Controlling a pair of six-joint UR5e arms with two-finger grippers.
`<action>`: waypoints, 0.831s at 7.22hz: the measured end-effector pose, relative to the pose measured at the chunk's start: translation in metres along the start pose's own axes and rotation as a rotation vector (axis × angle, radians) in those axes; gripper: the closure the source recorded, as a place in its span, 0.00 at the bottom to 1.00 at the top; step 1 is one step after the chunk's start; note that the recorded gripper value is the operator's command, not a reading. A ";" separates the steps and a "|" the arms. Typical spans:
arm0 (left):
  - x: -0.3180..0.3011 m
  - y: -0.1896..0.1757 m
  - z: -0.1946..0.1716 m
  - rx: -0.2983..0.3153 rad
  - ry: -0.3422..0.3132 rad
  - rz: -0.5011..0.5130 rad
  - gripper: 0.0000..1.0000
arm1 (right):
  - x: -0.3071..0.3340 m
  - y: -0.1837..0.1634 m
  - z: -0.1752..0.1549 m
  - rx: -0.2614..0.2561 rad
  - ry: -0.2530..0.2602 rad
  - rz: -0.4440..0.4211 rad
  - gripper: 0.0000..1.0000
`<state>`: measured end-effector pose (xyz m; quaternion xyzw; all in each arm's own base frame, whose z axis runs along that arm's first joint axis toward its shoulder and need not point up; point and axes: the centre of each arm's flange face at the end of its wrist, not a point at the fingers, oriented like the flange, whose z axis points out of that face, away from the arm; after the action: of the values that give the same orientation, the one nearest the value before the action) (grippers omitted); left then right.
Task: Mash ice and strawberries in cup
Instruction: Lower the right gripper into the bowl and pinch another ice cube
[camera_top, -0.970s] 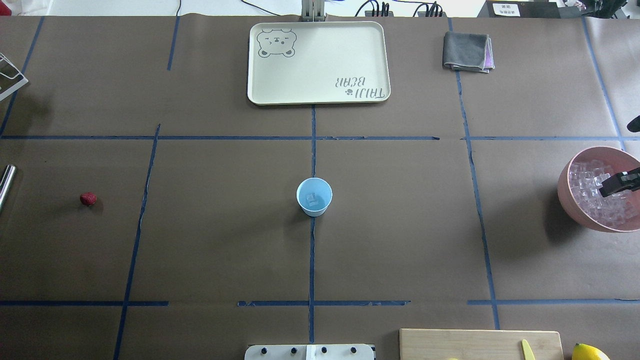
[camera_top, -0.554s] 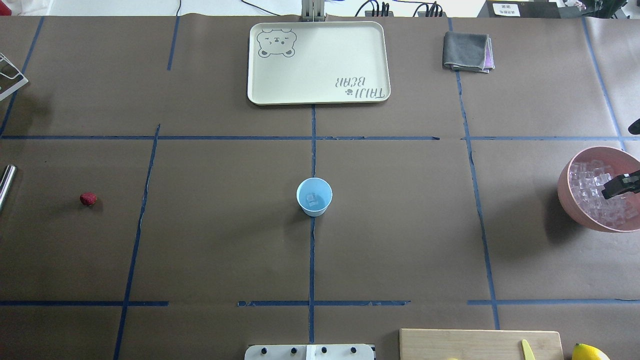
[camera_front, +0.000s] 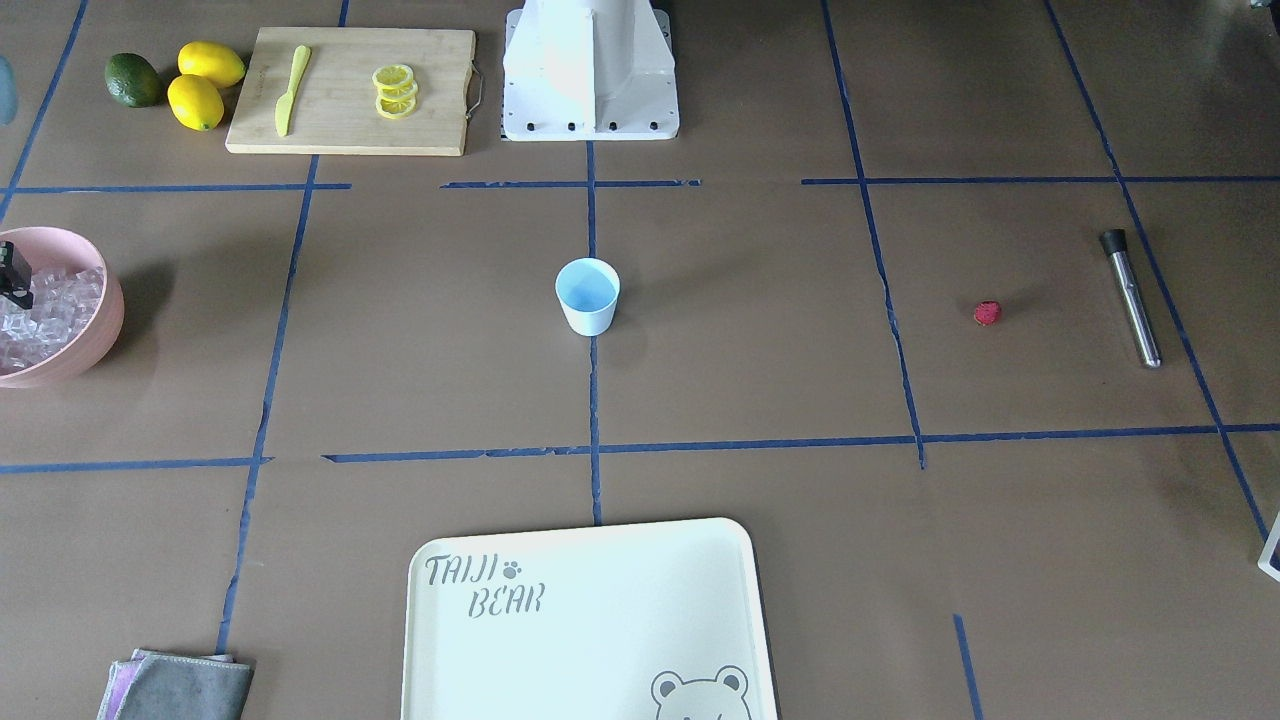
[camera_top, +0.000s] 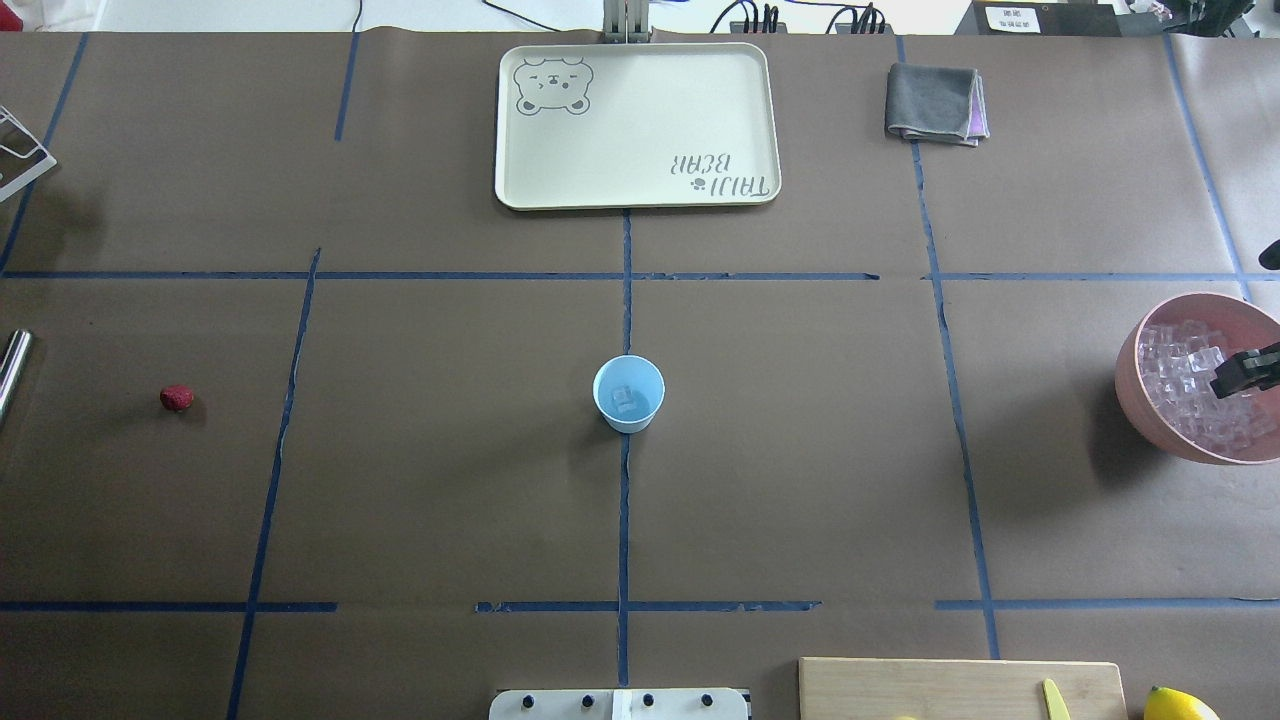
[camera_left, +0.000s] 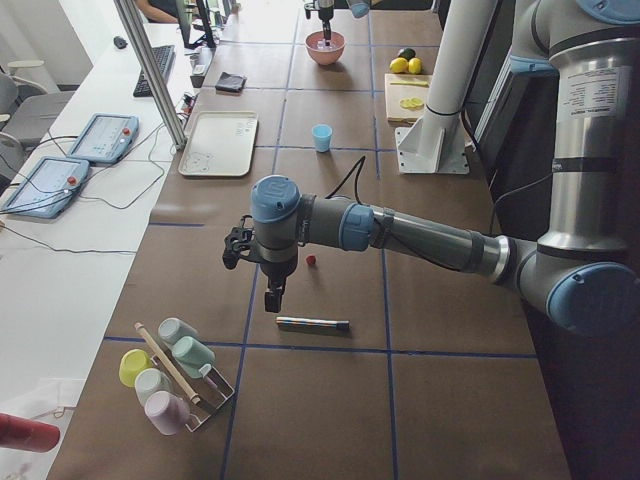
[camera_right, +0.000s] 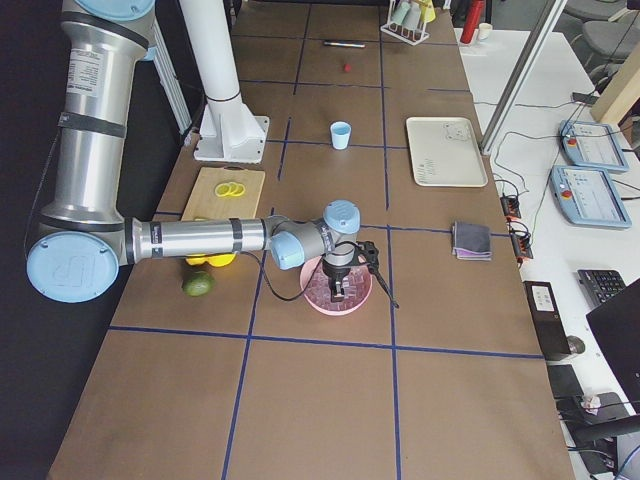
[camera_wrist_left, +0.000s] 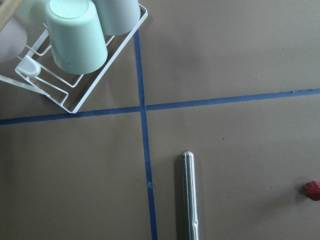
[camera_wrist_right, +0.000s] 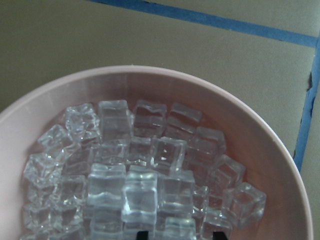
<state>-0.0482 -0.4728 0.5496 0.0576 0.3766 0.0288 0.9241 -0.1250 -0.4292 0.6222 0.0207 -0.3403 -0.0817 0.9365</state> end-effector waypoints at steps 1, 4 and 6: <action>0.001 0.000 -0.001 0.001 0.000 0.001 0.00 | 0.000 0.000 -0.001 0.002 -0.001 -0.001 1.00; 0.002 0.000 -0.002 0.002 0.000 0.001 0.00 | -0.001 0.013 -0.031 0.028 -0.007 0.013 1.00; 0.003 0.000 -0.001 0.003 0.001 0.004 0.00 | -0.034 0.009 -0.087 0.029 0.003 0.042 1.00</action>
<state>-0.0468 -0.4727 0.5466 0.0596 0.3772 0.0304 0.9237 -0.0936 -0.4158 0.5348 0.0270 -0.3405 -0.0569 0.9381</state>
